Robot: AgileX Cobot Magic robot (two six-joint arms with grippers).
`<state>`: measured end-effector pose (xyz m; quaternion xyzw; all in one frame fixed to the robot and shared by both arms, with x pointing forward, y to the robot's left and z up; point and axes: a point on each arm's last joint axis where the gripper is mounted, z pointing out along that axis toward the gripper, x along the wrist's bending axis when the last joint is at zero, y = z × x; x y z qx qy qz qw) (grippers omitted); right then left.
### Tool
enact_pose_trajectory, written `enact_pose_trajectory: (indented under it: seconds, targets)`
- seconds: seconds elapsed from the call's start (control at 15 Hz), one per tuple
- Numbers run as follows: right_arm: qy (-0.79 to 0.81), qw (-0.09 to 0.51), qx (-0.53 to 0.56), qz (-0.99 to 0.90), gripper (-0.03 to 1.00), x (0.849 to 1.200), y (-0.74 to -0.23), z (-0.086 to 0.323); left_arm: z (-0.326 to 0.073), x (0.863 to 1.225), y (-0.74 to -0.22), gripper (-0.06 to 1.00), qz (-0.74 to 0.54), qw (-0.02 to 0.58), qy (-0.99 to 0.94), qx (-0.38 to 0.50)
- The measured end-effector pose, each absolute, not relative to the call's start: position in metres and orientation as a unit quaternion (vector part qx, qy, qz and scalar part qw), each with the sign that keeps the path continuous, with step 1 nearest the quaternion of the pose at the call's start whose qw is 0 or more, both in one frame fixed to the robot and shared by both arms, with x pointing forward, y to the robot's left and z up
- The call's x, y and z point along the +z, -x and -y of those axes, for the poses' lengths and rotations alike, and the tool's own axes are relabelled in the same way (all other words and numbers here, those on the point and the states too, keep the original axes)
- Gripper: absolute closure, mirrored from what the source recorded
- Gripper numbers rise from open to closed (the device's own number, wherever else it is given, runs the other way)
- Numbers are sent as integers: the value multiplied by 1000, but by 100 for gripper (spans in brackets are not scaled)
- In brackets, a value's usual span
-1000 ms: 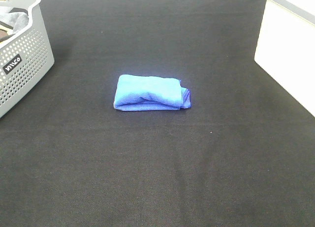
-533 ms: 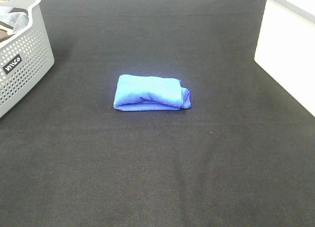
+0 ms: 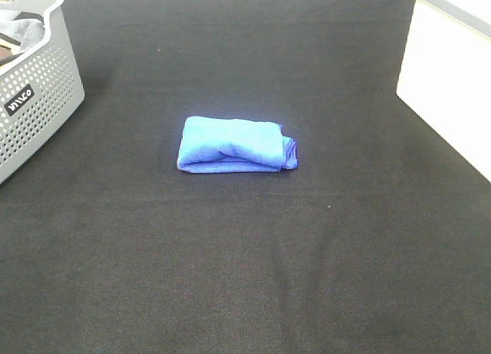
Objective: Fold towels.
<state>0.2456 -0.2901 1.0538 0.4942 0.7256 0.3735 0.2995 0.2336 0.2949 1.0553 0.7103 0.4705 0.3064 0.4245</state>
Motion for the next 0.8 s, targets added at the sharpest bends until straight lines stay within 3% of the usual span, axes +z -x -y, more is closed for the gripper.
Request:
enact_pose_trajectory:
  seconds: [0.33, 0.8]
  targets:
    - [-523, 314, 361, -705, 9, 1054, -246, 291, -294, 1055, -232, 19, -552, 388, -642, 363]
    - [-550, 368, 367, -654, 9, 1054, -232, 292, -293, 1055, -232, 19, -557, 387, -638, 364]
